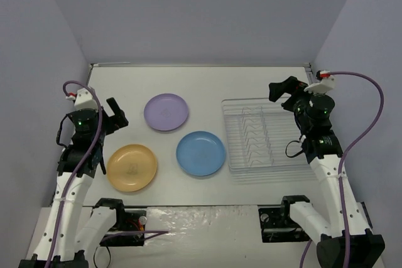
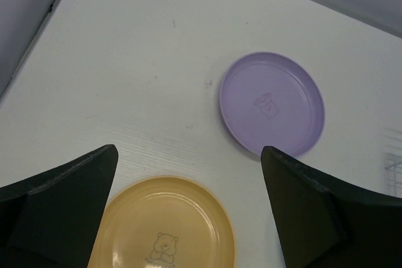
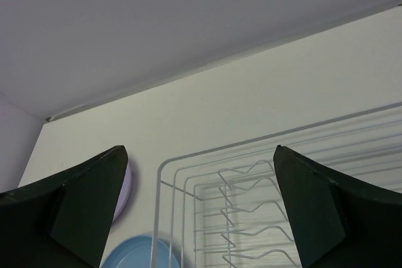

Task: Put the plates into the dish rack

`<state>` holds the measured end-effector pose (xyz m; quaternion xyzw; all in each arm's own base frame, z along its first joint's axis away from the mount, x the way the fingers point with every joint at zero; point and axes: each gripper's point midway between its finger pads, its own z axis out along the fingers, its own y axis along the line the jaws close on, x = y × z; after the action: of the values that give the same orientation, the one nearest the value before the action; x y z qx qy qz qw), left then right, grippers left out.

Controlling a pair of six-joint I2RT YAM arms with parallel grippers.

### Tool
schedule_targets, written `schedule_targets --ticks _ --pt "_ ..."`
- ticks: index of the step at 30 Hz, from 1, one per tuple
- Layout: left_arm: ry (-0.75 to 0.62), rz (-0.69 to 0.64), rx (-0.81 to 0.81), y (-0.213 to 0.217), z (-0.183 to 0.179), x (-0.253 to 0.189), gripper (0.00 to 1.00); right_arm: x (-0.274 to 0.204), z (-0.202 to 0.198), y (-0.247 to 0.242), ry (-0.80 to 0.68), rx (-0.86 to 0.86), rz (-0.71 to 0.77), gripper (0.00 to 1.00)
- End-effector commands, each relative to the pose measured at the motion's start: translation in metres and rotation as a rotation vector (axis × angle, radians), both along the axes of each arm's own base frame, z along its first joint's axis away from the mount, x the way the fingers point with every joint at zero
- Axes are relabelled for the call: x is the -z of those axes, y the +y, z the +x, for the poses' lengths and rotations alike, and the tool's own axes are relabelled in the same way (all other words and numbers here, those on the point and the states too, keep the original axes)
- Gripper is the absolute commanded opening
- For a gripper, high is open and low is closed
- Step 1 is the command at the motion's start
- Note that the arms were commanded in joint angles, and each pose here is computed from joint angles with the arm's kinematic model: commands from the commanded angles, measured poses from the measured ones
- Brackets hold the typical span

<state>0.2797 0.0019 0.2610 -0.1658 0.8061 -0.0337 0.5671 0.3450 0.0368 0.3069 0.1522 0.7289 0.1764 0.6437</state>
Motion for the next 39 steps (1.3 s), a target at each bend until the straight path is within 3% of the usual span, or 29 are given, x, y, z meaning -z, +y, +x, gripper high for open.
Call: schedule_targets --ticks 1,5,10,19,28,33,35,39 --pt "-0.014 -0.032 0.016 -0.006 0.010 -0.006 0.97 -0.045 -0.001 0.026 -0.150 -0.142 0.009 1.00" --pt "0.028 -0.126 0.093 -0.028 0.021 0.011 0.97 -0.046 -0.011 0.059 -0.184 -0.350 -0.055 1.00" --pt "0.106 -0.340 0.362 -0.099 0.029 0.050 0.97 -0.029 -0.004 0.056 -0.095 -0.318 -0.020 1.00" --pt "0.310 -0.236 0.468 -0.164 0.008 0.107 0.97 0.008 0.006 0.051 0.069 -0.282 0.009 1.00" --pt "0.425 -0.170 0.500 -0.193 -0.017 0.163 0.97 0.016 -0.008 0.052 0.042 -0.280 0.034 1.00" --pt "0.490 -0.103 0.465 -0.203 -0.008 0.189 0.97 0.020 -0.018 0.050 0.041 -0.272 0.041 1.00" --pt "0.487 -0.111 0.486 -0.215 -0.003 0.192 0.94 0.023 -0.021 0.049 0.045 -0.265 0.042 1.00" --pt "0.542 -0.076 0.494 -0.226 0.000 0.212 0.69 0.026 -0.026 0.041 0.048 -0.220 0.035 1.00"
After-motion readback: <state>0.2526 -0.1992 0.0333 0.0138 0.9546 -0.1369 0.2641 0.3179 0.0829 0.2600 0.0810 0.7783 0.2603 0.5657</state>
